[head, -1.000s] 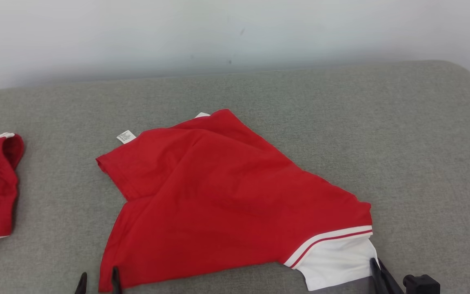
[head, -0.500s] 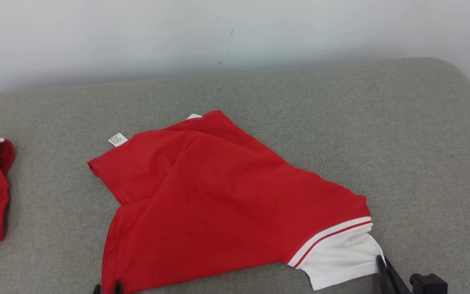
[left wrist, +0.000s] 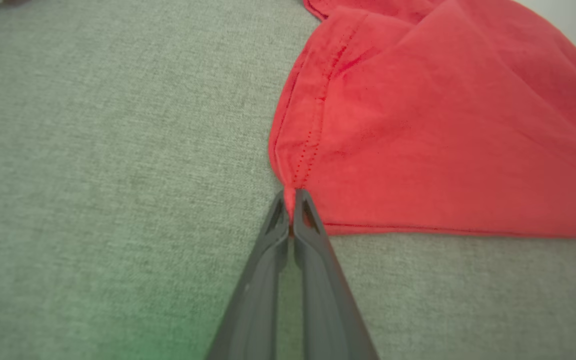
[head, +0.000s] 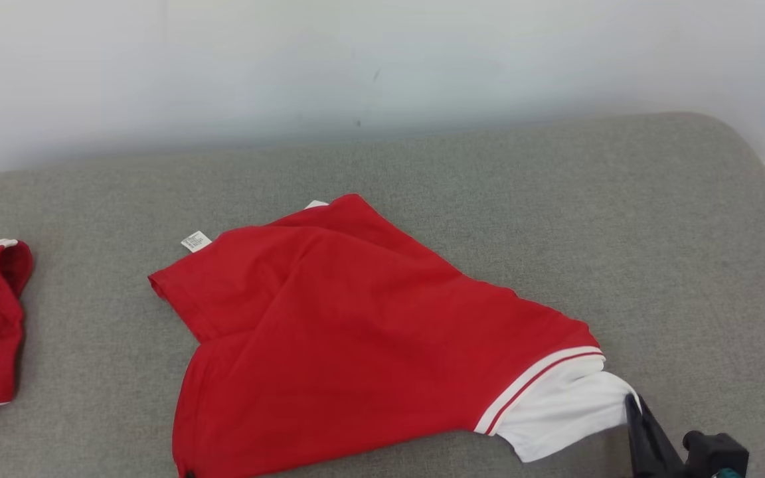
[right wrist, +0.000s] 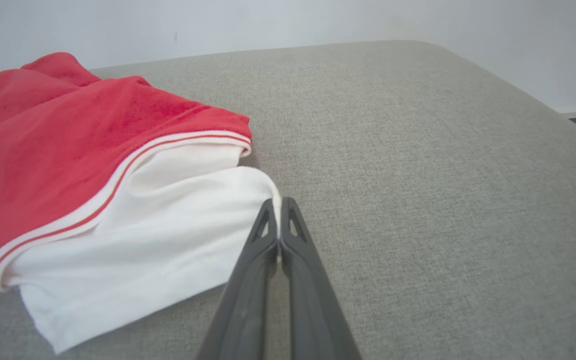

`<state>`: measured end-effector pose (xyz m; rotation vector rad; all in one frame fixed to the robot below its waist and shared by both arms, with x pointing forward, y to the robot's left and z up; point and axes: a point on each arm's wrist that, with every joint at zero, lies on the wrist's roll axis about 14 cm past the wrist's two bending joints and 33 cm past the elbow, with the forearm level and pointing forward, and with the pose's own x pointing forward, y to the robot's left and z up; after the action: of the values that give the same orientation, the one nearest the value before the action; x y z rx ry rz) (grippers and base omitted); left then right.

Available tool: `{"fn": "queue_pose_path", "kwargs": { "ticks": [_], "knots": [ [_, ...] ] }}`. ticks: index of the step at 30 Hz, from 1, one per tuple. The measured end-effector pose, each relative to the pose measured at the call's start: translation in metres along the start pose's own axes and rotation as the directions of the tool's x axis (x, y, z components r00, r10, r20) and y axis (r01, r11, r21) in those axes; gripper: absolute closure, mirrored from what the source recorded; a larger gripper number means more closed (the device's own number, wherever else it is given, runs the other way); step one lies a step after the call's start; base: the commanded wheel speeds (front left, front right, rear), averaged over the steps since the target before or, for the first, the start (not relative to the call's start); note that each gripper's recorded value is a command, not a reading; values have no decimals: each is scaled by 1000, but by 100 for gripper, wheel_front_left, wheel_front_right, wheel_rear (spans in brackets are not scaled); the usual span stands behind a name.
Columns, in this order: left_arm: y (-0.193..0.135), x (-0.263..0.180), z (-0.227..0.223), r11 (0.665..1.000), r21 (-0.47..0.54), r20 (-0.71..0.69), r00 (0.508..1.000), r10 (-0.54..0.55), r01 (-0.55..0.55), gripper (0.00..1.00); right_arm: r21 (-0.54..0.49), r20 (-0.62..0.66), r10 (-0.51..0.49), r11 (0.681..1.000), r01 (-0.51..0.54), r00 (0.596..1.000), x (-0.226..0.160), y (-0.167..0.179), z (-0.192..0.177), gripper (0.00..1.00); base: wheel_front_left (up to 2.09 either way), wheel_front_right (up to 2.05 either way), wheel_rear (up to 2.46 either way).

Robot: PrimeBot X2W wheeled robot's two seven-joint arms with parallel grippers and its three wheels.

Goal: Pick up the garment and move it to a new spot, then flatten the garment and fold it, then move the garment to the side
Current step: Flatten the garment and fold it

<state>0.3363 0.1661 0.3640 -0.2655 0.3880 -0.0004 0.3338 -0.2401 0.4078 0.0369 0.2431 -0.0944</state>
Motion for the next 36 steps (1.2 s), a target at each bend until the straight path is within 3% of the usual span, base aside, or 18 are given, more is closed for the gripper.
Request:
{"fn": "queue_pose_path", "kwargs": {
  "ticks": [7,11,14,18,23,26,30,36],
  "knots": [
    [-6,2,73,999,33,224,974,-36,30,100,45,218,35,998,-46,975,8,15,69,100,0,0,0],
    [-21,2,142,992,112,407,908,-99,59,100,52,384,68,994,-95,921,13,25,130,100,0,0,0],
    [-30,-2,196,976,207,521,838,-163,61,100,30,505,102,990,-135,857,16,32,181,100,0,0,0],
    [-47,-9,265,935,351,624,733,-272,48,100,-22,657,155,982,-186,738,12,43,255,100,0,0,0],
    [-63,-32,356,865,500,717,581,-385,-44,100,-120,788,215,973,-198,576,-3,51,339,100,0,0,0],
    [-68,-47,398,832,545,747,513,-423,-107,100,-194,825,259,965,-178,503,-12,54,376,100,0,0,0],
    [-70,-54,432,790,588,750,485,-450,-176,100,-262,849,300,954,-146,435,-17,59,414,100,0,0,0],
    [-74,-39,459,761,614,737,500,-456,-210,100,-320,842,327,943,-90,428,3,58,445,100,0,0,0]
  ]
}}
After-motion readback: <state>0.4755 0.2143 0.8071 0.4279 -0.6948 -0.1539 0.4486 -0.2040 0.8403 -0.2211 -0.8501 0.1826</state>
